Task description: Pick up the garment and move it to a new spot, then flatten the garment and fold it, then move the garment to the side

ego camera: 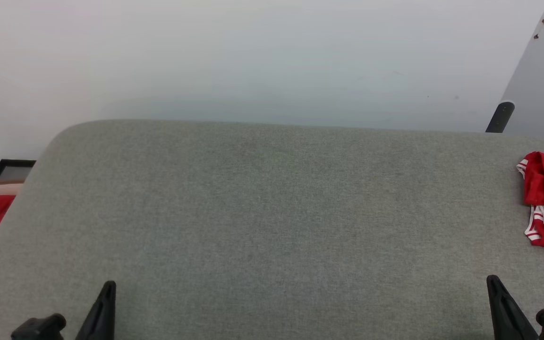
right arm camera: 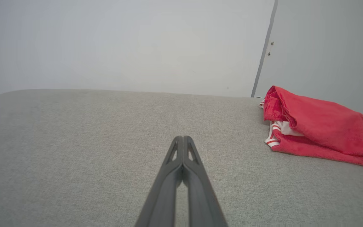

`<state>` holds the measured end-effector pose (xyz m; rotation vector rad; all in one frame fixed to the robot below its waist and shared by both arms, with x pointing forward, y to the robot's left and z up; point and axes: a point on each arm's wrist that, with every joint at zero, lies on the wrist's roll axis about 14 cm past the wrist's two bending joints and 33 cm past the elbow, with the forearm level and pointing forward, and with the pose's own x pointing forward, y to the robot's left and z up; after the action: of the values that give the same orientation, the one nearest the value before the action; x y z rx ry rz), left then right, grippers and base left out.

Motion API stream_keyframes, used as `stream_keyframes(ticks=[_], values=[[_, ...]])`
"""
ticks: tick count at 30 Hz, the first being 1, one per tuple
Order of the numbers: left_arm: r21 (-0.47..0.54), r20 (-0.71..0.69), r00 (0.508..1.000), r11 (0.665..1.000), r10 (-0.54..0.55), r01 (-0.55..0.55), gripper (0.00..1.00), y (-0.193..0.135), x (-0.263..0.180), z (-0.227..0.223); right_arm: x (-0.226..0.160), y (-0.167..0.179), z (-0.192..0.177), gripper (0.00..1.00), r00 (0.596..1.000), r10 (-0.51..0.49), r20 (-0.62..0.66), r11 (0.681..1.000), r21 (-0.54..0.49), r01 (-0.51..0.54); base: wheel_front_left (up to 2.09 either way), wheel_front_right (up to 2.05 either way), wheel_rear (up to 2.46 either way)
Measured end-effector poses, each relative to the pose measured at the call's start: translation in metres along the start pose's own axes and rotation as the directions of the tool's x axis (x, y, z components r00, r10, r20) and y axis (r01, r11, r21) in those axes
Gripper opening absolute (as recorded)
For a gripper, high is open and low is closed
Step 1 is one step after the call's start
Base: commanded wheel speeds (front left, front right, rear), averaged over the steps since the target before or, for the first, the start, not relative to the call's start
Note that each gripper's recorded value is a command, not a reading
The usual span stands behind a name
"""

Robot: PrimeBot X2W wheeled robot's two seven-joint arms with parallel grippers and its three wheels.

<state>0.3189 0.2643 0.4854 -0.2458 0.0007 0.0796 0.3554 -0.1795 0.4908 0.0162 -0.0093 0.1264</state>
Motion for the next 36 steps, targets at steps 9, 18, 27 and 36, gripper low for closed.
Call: stream_keyframes(ticks=[9, 18, 27, 36], values=[[-0.156, -0.011, 0.999, 0.987, 0.031, -0.033, 0.00, -0.001, 0.005, -0.002, 0.001, -0.006, -0.002, 0.00, 0.999, -0.046, -0.016, 0.981, 0.186, 0.048, 0.00, 0.00, 0.00], [-0.298, -0.021, 0.999, 0.953, 0.045, -0.049, 0.00, -0.005, 0.012, -0.003, 0.004, -0.010, -0.003, 0.00, 0.996, -0.079, -0.030, 0.934, 0.348, 0.084, 0.00, 0.00, 0.00], [-0.421, -0.026, 0.998, 0.905, 0.051, -0.057, 0.00, -0.010, 0.018, -0.002, 0.008, -0.015, -0.002, 0.00, 0.994, -0.103, -0.038, 0.866, 0.488, 0.108, 0.00, 0.00, 0.00], [-0.525, -0.030, 0.998, 0.849, 0.049, -0.057, 0.00, -0.015, 0.024, -0.002, 0.011, -0.016, -0.001, 0.00, 0.992, -0.115, -0.048, 0.787, 0.606, 0.121, 0.00, 0.00, 0.00]])
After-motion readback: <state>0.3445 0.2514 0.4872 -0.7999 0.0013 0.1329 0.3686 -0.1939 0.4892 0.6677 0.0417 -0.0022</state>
